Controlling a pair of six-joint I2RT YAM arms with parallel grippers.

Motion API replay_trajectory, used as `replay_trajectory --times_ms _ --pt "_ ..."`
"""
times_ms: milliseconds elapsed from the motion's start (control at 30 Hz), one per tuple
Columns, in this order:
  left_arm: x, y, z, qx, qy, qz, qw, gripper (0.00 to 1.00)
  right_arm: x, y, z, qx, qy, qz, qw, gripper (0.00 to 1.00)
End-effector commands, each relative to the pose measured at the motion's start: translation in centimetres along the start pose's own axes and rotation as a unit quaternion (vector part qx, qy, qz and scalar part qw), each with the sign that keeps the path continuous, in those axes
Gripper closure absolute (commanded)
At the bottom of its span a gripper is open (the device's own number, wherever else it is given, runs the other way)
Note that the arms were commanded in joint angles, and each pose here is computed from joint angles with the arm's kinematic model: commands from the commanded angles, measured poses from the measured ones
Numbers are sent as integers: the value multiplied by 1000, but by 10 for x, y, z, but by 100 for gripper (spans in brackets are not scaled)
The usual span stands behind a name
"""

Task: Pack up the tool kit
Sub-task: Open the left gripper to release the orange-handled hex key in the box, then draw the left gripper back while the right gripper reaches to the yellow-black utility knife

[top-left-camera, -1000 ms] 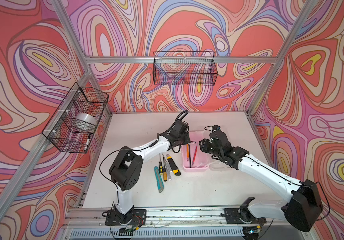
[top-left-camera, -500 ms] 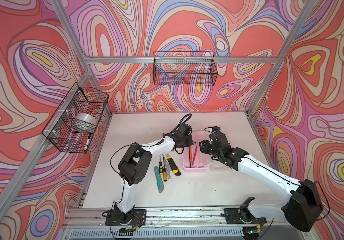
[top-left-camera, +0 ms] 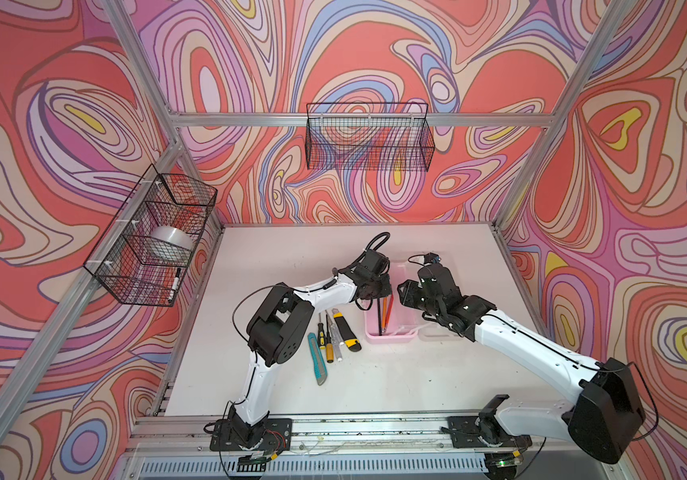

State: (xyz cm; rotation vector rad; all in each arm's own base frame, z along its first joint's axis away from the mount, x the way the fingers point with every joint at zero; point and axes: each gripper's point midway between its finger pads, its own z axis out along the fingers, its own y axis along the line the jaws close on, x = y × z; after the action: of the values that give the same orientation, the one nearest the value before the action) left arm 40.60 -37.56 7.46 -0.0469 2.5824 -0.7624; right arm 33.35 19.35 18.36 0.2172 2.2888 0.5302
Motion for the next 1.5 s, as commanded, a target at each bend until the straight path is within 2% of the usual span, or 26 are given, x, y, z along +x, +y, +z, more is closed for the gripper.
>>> replay_trajectory --times_ms 0,167,333,533,700,867,1033,1267,1467 --pt "-5 -8 -2 4 -3 1 1000 76 -3 0 1 1 -6 -3 1000 58" --pt "-7 -11 -5 7 -4 2 1000 73 -9 4 -2 -2 -11 -10 1000 57" --pt "-22 -22 -31 14 -35 27 999 70 -18 13 -8 -11 -16 -34 999 58" --pt "-44 -14 -105 -37 -105 83 990 62 -30 38 -19 -58 -16 -74 995 54" --pt "-26 14 -171 -61 -141 105 983 54 -29 66 -25 -93 18 -89 992 51" --pt "12 64 -221 -108 -139 81 981 50 -9 100 -27 -85 36 -142 985 50" --pt "45 113 -246 -141 -132 29 981 46 35 129 -16 -99 86 -181 975 43" --pt "72 167 -241 -132 -114 -62 983 40 98 142 3 -87 167 -232 954 37" --pt "68 177 -231 -105 -114 -95 983 40 130 131 23 -56 211 -254 942 35"
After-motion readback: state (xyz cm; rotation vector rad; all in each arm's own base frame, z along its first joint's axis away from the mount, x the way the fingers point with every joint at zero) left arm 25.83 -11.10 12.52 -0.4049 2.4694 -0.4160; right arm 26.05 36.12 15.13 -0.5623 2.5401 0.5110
